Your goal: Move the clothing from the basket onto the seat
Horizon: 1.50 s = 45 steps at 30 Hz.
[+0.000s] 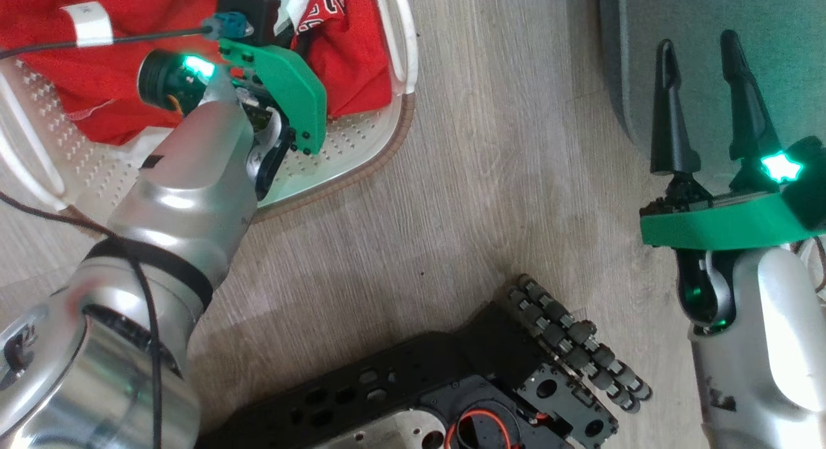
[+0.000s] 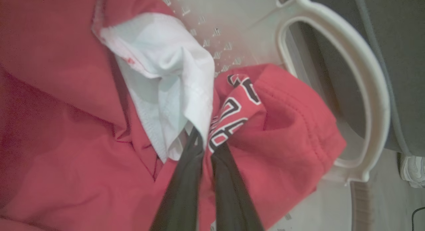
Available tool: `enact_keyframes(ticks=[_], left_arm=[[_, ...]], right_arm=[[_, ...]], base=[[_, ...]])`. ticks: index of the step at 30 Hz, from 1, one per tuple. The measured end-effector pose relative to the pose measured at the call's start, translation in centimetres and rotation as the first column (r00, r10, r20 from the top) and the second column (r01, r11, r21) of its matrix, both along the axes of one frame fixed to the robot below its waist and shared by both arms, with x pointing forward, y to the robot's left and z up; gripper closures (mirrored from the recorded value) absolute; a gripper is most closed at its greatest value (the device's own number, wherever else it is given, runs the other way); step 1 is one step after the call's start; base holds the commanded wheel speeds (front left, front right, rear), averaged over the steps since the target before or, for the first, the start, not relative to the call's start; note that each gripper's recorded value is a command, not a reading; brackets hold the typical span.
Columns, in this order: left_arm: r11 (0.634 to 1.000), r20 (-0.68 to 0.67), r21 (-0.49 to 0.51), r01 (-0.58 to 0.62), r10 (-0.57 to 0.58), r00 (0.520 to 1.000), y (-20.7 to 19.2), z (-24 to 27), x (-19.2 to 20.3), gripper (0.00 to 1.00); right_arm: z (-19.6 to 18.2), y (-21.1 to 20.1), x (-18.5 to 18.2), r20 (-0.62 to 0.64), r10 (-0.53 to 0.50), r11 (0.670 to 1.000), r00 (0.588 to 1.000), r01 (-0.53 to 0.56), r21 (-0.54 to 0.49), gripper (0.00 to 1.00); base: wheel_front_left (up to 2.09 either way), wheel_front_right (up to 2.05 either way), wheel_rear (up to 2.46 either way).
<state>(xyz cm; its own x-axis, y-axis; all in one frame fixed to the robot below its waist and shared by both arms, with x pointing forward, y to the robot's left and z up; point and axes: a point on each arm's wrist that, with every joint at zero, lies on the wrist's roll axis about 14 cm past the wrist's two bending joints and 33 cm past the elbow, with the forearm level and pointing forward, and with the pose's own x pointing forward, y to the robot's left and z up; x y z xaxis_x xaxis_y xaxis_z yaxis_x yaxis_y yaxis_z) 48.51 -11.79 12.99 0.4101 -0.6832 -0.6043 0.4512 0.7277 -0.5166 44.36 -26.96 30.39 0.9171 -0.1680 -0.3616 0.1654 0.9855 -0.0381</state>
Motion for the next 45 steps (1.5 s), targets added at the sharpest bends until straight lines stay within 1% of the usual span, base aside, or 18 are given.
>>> enact_keyframes(ticks=[4,6,11,12,17,19,21,22,23,24,28,29,30,31,33,38,41,45], left_arm=[[0.998,0.01,-0.022,-0.06,0.06,0.998,0.6,0.7,1.2,1.0],[0.994,0.021,-0.052,-0.1,0.101,0.995,0.8,1.8,2.4,1.0],[0.956,0.133,-0.192,-0.222,0.249,0.959,2.7,8.3,7.1,1.0],[0.946,0.157,-0.204,-0.254,0.287,0.945,4.5,10.1,6.6,1.0],[0.921,0.132,-0.192,-0.339,0.366,0.921,9.0,12.9,1.3,1.0],[0.905,0.147,-0.209,-0.371,0.404,0.903,10.4,15.0,0.2,1.0],[0.882,0.186,-0.242,-0.404,0.451,0.873,11.9,17.8,0.1,1.0],[0.882,0.186,-0.242,-0.404,0.451,0.873,11.9,17.8,0.1,1.0],[0.861,0.241,-0.275,-0.429,0.493,0.836,13.4,20.9,0.2,1.0],[0.851,0.268,-0.286,-0.44,0.512,0.816,14.2,22.3,0.1,1.0],[0.825,0.348,-0.303,-0.477,0.562,0.75,16.9,26.7,-1.7,1.0],[0.825,0.348,-0.303,-0.477,0.562,0.75,16.9,26.7,-1.7,1.0],[0.814,0.38,-0.315,-0.488,0.579,0.721,18.1,28.6,-2.7,1.0],[0.814,0.38,-0.315,-0.488,0.579,0.721,18.1,28.6,-2.7,1.0],[0.807,0.41,-0.329,-0.49,0.59,0.696,18.9,30.7,-3.6,1.0],[0.786,0.489,-0.375,-0.492,0.618,0.615,20.7,36.0,-5.1,1.0],[0.774,0.52,-0.384,-0.503,0.632,0.575,22.0,38.2,-5.9,1.0],[0.756,0.528,-0.391,-0.525,0.652,0.544,23.4,39.5,-7.2,1.0]], right_arm=[[0.4,0.3,0.9,0.026,0.011,1.0,1.0,-0.011,0.008,0.0],[0.8,0.3,1.6,0.046,0.014,1.0,0.999,-0.014,0.006,0.0],[2.2,0.6,2.4,0.085,0.028,1.0,0.996,-0.027,-0.011,0.0],[3.2,1.0,2.7,0.112,0.039,0.999,0.993,-0.038,-0.007,0.0],[5.5,2.0,2.1,0.151,0.061,0.998,0.987,-0.064,0.014,0.0],[6.3,2.6,1.7,0.162,0.071,0.997,0.984,-0.076,0.025,0.0],[7.3,3.3,1.5,0.181,0.084,0.995,0.98,-0.093,0.038,0.0],[7.3,3.3,1.5,0.181,0.084,0.995,0.98,-0.093,0.038,0.0],[8.5,4.1,1.4,0.21,0.098,0.992,0.973,-0.111,0.051,0.0],[9.2,4.5,1.3,0.226,0.106,0.991,0.968,-0.122,0.057,0.0],[11.9,6.0,1.0,0.285,0.132,0.985,0.949,-0.158,0.071,0.0],[11.9,6.0,1.0,0.285,0.132,0.985,0.949,-0.158,0.071,0.0],[12.9,6.5,0.6,0.307,0.142,0.982,0.941,-0.173,0.074,0.0],[12.9,6.5,0.6,0.307,0.142,0.982,0.941,-0.173,0.074,0.0],[13.9,7.0,0.1,0.325,0.151,0.98,0.933,-0.185,0.076,0.0],[16.0,7.8,-1.1,0.367,0.168,0.975,0.915,-0.209,0.074,0.0],[17.1,8.1,-1.7,0.39,0.176,0.973,0.904,-0.22,0.071,0.0],[18.1,8.3,-2.7,0.408,0.181,0.972,0.895,-0.227,0.067,0.0]], base=[[0.0,0.0,0.0],[0.0,0.0,0.0],[0.0,0.0,0.0],[0.0,0.0,0.0],[0.0,0.0,0.0],[0.0,0.0,0.0],[0.0,0.0,0.0],[0.0,0.0,0.0],[0.0,0.0,0.0],[0.0,0.0,0.0],[0.0,0.0,0.0],[0.0,0.0,0.0],[0.0,0.0,0.0],[0.0,0.0,0.0],[0.0,0.0,0.0],[0.0,0.0,0.0],[0.0,0.0,0.0],[0.0,0.0,0.0]])
